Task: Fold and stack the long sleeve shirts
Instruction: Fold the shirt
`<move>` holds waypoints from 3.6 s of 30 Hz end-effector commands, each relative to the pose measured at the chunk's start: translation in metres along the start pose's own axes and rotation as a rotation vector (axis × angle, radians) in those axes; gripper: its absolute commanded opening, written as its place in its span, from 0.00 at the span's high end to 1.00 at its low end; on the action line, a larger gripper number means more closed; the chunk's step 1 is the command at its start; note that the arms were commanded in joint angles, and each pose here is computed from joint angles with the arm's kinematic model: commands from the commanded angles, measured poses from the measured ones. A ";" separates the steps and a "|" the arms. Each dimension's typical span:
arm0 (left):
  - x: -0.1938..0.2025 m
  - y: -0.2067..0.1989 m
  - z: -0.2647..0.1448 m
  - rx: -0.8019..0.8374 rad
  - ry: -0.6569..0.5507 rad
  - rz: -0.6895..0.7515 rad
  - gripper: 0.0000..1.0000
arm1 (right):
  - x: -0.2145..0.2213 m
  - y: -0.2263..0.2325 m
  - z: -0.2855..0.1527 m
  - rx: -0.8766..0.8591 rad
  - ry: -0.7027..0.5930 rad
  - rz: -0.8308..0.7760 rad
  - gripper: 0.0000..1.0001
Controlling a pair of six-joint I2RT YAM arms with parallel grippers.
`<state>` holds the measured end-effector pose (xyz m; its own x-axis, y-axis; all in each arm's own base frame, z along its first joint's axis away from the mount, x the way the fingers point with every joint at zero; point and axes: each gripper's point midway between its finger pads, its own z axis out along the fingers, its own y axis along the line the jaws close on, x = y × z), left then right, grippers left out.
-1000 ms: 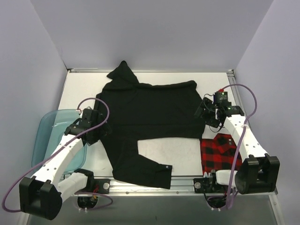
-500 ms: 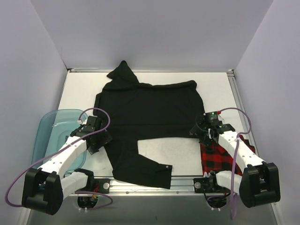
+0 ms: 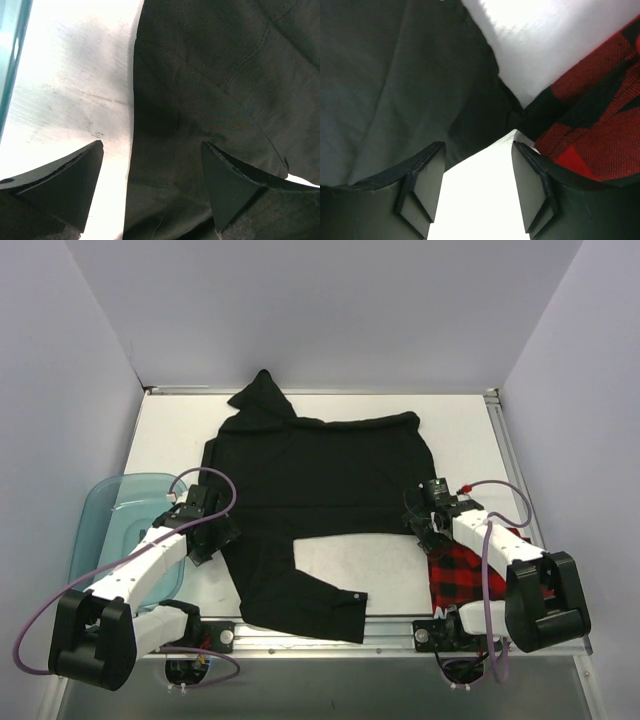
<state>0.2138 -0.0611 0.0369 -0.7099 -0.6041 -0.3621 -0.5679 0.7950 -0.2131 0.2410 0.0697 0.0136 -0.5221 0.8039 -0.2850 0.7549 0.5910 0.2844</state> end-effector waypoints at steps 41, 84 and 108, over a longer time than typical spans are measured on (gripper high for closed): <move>-0.020 -0.014 0.027 -0.048 -0.006 -0.067 0.36 | -0.018 0.007 -0.001 0.066 -0.048 -0.159 1.00; -0.108 -0.096 -0.004 0.030 -0.072 -0.032 1.00 | -0.091 0.081 -0.023 0.013 0.062 -0.368 1.00; -0.131 -0.115 0.043 -0.009 -0.032 -0.039 0.72 | -0.117 0.099 0.035 0.094 0.106 -0.382 0.74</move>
<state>0.3682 -0.0707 0.0509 -0.7035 -0.6260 -0.3365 -0.6116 0.7744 -0.1619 0.3872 0.0442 0.0323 -0.8065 0.5436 -0.2325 0.5305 0.8390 0.1213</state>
